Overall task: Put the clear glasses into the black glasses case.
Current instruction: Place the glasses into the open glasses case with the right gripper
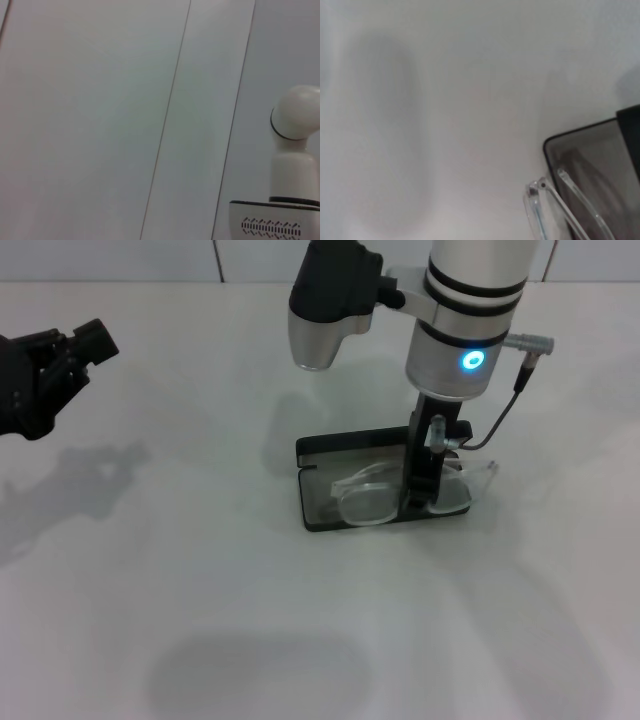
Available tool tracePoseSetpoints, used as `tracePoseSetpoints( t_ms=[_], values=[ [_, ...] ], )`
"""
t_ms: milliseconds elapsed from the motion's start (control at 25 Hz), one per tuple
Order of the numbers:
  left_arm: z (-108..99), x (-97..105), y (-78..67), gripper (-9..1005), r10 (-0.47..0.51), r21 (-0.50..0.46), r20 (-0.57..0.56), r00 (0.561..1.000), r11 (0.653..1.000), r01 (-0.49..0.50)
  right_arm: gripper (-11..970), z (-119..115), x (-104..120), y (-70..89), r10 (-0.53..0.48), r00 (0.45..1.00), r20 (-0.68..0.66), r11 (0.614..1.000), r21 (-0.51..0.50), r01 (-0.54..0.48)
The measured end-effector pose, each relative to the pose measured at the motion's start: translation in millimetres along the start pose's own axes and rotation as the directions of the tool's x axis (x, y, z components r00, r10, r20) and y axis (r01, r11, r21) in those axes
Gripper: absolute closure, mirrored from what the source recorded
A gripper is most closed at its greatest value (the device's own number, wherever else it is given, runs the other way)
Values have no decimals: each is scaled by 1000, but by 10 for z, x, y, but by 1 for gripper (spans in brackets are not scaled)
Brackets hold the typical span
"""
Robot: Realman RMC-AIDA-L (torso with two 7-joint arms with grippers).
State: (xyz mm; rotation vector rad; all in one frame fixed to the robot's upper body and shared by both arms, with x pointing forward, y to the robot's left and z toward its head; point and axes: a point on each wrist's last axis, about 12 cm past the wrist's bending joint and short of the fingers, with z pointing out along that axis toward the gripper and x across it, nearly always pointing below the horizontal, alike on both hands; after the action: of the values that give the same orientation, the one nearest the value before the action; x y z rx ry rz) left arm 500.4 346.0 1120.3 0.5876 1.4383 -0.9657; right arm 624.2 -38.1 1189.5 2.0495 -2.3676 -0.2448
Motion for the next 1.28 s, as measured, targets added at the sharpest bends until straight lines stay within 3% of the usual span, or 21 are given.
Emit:
tracePoseSetpoints(
  t_ms=[440,1280],
  values=[
    [77,0,15,926,11,14,12,1000,1000,-11,842,-29,1,-99,-15,1000,-9,997,81,16],
    [106,26,-2,926,3,17,15,1000,1000,-4,801,86,17,-63,-46,999,4,997,66,46]
  ],
)
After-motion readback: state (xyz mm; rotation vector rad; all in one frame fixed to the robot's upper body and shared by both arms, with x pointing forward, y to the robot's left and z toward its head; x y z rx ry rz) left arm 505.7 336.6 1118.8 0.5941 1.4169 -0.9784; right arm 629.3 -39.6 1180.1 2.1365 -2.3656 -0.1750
